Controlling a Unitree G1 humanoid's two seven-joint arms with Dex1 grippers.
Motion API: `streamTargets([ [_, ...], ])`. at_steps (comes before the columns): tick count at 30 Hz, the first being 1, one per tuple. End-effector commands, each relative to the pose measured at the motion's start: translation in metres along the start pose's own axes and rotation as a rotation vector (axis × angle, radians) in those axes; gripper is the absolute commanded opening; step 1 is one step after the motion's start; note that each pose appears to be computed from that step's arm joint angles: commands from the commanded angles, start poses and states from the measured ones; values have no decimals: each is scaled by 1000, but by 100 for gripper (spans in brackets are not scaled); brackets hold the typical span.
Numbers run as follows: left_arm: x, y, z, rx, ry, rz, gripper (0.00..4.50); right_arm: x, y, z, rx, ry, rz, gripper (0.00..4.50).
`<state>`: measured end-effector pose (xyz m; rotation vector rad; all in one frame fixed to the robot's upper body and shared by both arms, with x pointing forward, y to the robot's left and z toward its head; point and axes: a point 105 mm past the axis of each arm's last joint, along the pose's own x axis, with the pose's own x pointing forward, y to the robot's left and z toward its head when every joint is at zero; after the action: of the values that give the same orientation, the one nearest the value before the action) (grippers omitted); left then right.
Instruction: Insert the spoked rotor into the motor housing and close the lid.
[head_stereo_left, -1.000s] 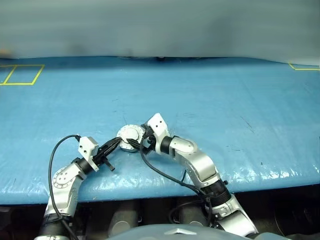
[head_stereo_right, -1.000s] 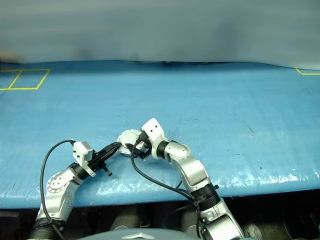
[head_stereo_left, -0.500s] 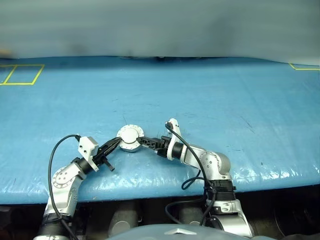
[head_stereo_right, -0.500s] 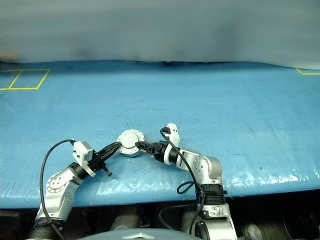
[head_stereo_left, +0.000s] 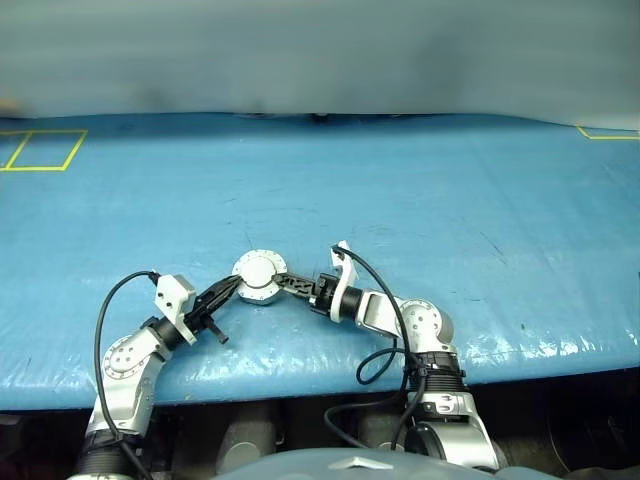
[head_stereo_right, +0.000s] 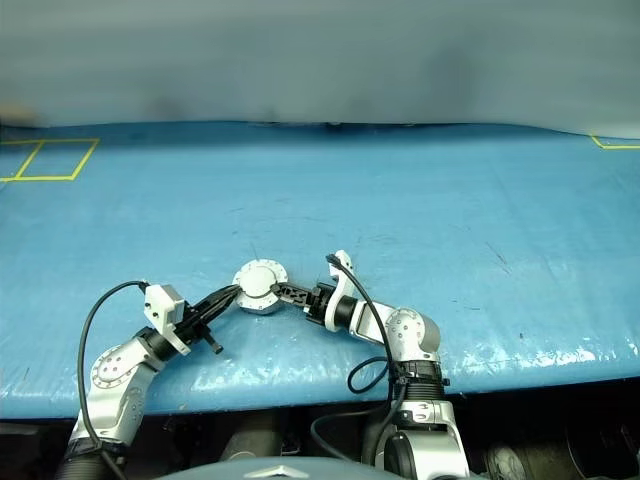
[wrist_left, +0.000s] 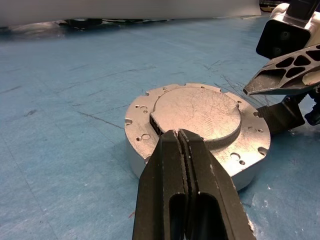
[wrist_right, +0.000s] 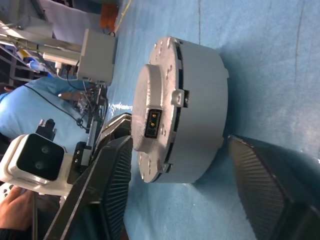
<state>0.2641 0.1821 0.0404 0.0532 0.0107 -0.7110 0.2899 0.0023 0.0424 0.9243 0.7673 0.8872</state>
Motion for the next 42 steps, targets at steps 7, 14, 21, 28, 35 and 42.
streamTargets([
  [7,-6,-5,-24,-47,93,-3,0,9,13,-4,-5,1,57,117],
  [14,1,12,-6,-173,-34,122,0,7,9,7,10,-54,32,117],
  [21,2,28,22,-447,-246,243,0,-1,17,30,132,-191,111,117],
  [28,6,19,14,-625,-236,246,0,-7,23,41,170,-251,155,117],
  [35,11,9,23,-793,-343,203,194,-11,35,50,202,-294,224,117],
  [42,16,3,23,-939,-386,186,424,-12,52,58,217,-313,301,117],
])
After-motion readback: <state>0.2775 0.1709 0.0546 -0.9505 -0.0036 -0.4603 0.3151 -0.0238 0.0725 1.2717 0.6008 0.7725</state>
